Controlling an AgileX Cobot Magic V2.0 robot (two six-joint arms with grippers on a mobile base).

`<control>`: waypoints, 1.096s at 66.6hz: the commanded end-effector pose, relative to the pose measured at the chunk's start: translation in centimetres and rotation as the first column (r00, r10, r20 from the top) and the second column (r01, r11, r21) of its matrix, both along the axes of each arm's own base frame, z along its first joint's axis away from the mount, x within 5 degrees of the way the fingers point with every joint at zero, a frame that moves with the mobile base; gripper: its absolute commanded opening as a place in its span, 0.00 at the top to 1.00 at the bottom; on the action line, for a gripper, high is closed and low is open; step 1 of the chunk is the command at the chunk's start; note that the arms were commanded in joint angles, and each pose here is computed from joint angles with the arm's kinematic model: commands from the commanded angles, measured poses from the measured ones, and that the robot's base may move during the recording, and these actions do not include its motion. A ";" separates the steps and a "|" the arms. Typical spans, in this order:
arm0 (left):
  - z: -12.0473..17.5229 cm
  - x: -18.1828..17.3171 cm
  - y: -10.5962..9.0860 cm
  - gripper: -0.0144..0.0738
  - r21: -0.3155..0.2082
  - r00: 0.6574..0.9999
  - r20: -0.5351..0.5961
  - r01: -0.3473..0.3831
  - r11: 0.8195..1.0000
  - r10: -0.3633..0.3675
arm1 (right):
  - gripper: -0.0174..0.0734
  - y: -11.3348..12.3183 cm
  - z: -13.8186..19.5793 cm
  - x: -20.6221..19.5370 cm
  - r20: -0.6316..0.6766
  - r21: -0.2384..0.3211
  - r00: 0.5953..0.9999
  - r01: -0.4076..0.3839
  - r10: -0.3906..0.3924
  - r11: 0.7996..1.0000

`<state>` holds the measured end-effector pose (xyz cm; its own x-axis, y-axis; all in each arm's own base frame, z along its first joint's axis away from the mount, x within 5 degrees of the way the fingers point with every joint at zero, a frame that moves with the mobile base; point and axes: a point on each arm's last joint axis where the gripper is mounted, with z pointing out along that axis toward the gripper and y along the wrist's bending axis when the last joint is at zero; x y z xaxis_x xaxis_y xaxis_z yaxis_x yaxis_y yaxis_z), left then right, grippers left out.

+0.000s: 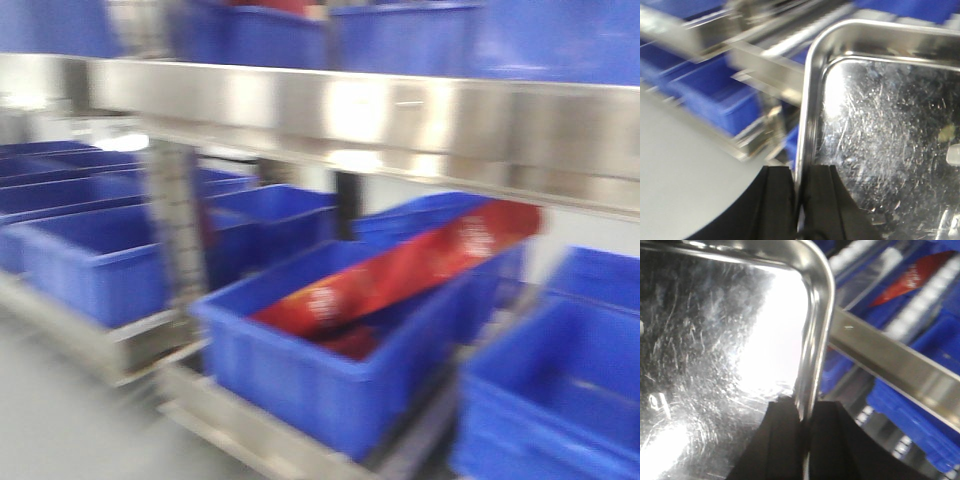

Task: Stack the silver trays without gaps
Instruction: 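Carry the tray with both grippers while driving across the room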

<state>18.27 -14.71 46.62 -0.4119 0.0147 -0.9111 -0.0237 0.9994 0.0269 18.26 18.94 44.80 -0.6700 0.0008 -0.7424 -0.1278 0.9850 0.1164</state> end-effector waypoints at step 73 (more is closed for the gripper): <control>0.3 0.1 -1.1 0.85 -0.022 0.995 0.053 0.080 0.997 -0.079 | 0.83 1.5 0.5 -0.3 0.040 0.085 0.994 -0.101 0.098 0.991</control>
<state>18.29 -14.68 46.66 -0.4073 0.0191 -0.9131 -0.0250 0.9992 0.0320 18.27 19.04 44.75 -0.6726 0.0032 -0.7400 -0.1298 0.9840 0.1222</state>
